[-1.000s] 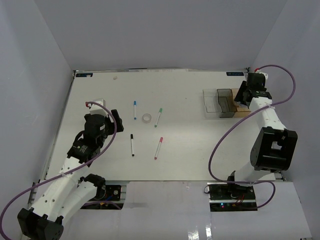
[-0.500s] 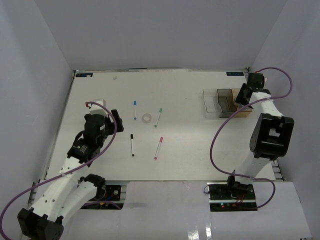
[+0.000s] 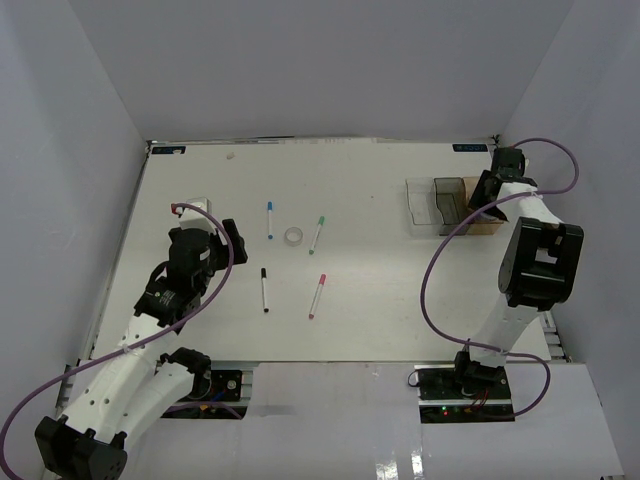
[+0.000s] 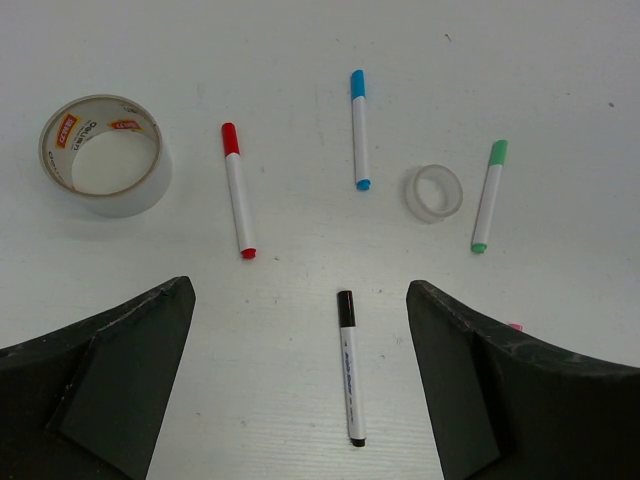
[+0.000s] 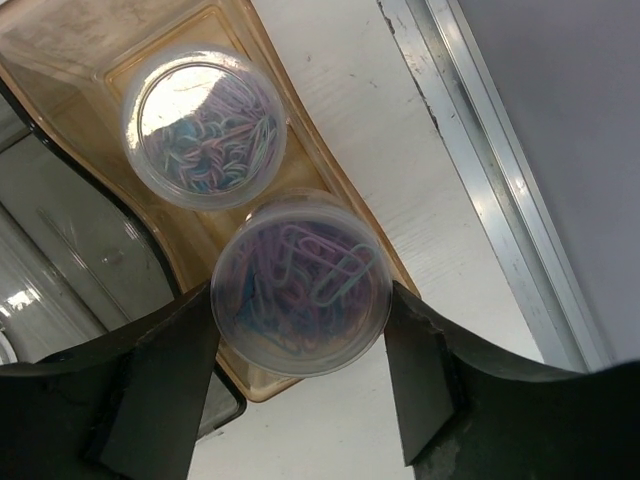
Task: Sort the stationery into containers
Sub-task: Place the stationery in the storage box.
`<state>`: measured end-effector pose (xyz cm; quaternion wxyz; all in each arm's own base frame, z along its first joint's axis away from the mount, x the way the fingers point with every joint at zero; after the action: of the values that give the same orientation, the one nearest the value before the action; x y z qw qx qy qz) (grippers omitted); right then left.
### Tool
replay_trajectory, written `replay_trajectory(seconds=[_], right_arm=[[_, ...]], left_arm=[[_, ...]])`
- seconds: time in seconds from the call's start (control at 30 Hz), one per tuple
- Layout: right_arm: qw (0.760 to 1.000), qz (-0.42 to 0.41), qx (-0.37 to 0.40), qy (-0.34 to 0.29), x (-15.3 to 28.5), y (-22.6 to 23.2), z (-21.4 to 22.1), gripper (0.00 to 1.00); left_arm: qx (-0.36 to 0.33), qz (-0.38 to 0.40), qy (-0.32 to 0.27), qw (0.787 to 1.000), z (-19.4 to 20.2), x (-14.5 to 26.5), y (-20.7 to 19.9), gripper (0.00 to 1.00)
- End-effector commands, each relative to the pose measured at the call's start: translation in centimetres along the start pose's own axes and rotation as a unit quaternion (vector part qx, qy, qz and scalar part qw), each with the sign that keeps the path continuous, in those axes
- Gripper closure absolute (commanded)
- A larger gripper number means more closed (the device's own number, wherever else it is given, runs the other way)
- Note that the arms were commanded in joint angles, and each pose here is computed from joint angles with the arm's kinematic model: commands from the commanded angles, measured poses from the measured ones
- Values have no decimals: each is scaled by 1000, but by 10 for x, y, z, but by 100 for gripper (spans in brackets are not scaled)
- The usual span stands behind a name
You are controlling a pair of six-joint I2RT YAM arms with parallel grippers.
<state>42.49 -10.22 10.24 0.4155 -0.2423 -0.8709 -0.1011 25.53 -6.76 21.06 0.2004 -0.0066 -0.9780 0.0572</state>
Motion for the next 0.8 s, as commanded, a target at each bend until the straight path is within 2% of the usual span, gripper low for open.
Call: replay_trajectory(seconds=[0.0, 0.13, 0.23, 0.53, 0.6, 0.77], right_arm=[[999, -4, -9, -40, 2, 2, -28, 35], [999, -7, -6, -34, 0, 4, -28, 18], [999, -11, -8, -38, 4, 5, -31, 10], [992, -72, -6, -105, 71, 22, -61, 5], [987, -102, 5, -124, 95, 33, -60, 2], [968, -177, 40, -172, 148, 64, -38, 2]], left_arm=[[3, 6, -7, 1000, -3, 0, -2, 2], [4, 6, -6, 1000, -2, 0, -2, 2], [3, 5, -6, 1000, -2, 0, -2, 2], [3, 3, -1, 1000, -1, -2, -2, 2], [1, 2, 2, 1000, 1, -4, -3, 2], [-1, -3, 13, 1000, 5, -8, -2, 2]])
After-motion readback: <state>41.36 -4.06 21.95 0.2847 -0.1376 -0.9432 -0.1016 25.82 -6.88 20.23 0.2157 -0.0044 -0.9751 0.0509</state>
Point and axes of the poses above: each gripper's point midway between its finger pads, its own x axis back along the fingers, its own y axis along the line the jaws close on, z = x × y, the point moved 2 cm from there along x, back along the fingers, and after that the axes turned 4 degrees about -x, right-handed, at the moved point
